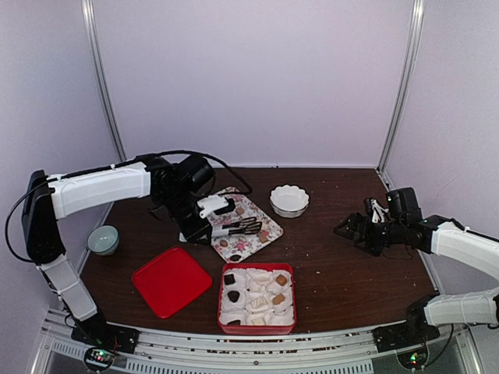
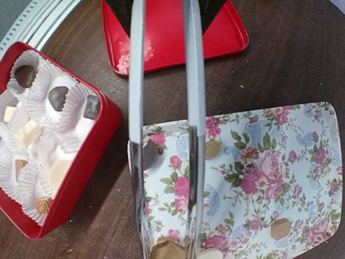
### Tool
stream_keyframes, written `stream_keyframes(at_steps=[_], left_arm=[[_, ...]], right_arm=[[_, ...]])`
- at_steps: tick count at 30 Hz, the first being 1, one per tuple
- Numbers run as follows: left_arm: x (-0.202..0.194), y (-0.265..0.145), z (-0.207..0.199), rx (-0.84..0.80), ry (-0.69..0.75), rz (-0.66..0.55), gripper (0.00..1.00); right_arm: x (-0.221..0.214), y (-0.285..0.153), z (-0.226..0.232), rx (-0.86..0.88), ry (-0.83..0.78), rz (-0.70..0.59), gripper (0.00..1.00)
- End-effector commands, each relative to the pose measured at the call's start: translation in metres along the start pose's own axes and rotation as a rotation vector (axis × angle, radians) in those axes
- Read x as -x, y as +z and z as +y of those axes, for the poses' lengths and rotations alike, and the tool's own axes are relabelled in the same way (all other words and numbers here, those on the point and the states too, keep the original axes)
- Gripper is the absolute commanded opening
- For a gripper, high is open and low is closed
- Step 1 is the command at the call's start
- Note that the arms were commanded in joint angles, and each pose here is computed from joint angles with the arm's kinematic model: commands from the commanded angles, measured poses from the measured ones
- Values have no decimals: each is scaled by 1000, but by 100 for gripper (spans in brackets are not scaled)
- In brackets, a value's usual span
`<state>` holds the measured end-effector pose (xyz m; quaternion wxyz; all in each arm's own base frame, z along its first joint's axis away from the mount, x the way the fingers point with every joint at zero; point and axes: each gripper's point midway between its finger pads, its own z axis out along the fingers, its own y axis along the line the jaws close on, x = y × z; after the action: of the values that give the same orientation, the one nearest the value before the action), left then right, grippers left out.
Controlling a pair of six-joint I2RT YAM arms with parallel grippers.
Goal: Pack the chocolate
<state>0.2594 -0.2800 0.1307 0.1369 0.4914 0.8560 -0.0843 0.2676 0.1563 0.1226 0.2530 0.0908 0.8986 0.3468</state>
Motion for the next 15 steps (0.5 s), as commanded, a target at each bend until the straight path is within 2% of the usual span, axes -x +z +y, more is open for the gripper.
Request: stream_keyframes(at_steps=[1, 9, 15], left_arm=[[9, -26, -23, -51, 43, -114, 11], [-11, -43, -92, -128, 214, -148, 11], [-43, -27, -138, -175, 368, -76, 11]], right_arm=[[10, -7, 11, 20, -24, -39, 100], [5, -8, 9, 24, -25, -29, 100], [-1, -10, 8, 27, -25, -20, 100]])
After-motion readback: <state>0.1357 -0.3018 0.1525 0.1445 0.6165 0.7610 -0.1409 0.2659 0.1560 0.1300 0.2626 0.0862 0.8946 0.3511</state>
